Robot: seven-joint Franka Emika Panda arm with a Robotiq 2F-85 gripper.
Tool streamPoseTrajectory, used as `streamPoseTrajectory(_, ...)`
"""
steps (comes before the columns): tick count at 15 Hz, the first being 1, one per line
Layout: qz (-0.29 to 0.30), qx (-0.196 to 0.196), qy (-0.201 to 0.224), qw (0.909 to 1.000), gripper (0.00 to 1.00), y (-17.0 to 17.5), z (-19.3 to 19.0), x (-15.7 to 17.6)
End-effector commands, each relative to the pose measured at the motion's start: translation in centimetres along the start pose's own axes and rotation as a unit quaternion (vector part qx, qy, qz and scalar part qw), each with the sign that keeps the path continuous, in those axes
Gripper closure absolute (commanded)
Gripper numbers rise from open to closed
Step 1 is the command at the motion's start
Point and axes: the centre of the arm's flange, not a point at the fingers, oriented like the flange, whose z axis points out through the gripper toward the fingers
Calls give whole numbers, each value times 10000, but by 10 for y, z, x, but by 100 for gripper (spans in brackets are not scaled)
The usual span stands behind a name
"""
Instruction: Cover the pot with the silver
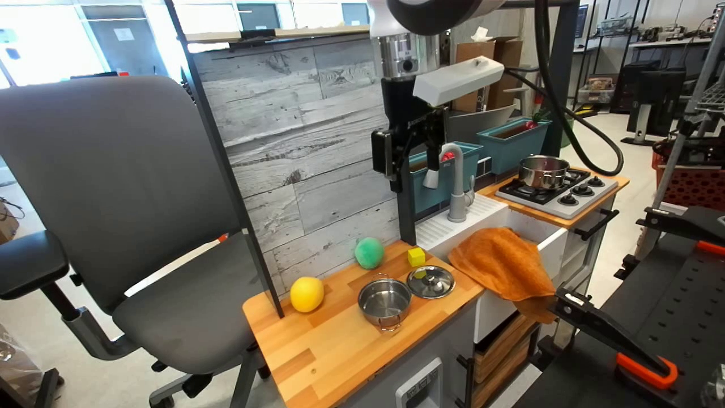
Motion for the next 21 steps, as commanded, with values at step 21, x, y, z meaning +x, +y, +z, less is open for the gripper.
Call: streamPoseTrajectory(21,-1220,61,-683,9902,0,28,183,-58)
